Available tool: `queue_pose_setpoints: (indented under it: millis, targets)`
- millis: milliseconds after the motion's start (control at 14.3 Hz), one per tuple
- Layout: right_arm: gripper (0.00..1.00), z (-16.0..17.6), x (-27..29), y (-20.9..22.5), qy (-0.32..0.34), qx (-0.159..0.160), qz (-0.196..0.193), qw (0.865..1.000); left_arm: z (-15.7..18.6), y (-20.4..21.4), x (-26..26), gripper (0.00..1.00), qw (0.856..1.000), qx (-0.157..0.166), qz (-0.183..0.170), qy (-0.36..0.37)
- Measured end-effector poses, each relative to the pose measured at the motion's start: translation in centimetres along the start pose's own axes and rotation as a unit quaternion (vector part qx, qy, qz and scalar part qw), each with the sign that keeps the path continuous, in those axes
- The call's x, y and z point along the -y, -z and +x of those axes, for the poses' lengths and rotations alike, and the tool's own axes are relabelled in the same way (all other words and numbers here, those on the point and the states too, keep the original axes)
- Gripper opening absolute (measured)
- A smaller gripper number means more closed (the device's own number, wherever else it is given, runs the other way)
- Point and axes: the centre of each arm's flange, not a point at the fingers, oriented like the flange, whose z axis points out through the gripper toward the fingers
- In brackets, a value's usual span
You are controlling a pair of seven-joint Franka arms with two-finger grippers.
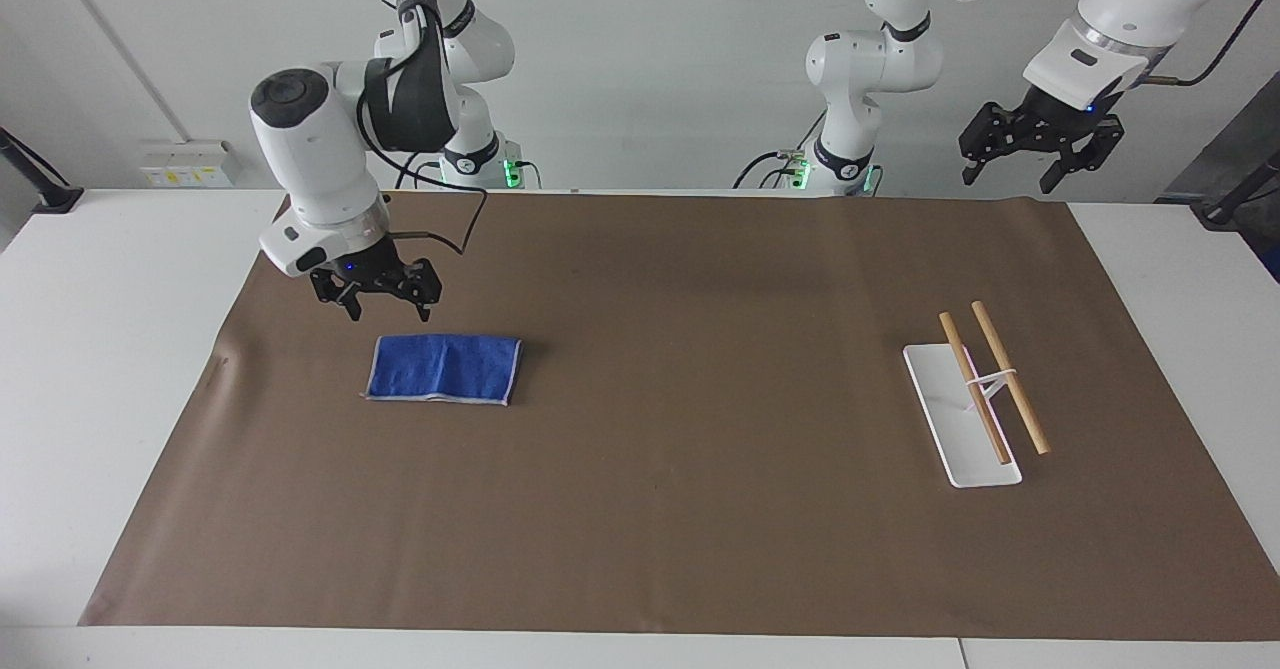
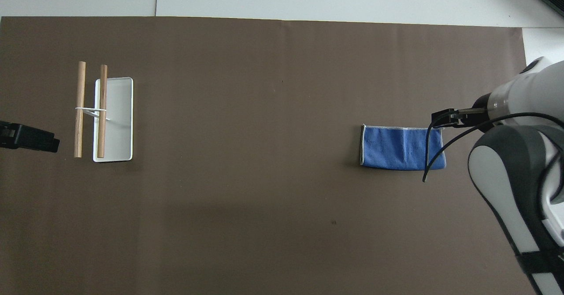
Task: Right arm passes towel to left arm to hang
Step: 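Move the right gripper over the blue towel and lower onto it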
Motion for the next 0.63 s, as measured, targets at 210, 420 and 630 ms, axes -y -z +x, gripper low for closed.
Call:
queue_pose_setpoints:
  millis: [210,420,630]
  targets:
    - [1.00,0.0,0.2,-5.7,0.001,-0.010,0.000,1.000,0.0,0.0,0.0,1.00,1.000,0.000,0.000,0.000]
    - [1.00,-0.8,0.7,-10.1,0.006,-0.017,-0.001,1.000,0.0,0.0,0.0,1.00,1.000,0.000,0.000,0.000]
    - [1.00,-1.2,1.0,-12.3,0.009,-0.031,0.001,0.999,0.0,0.0,0.0,1.00,1.000,0.001,0.000,0.000]
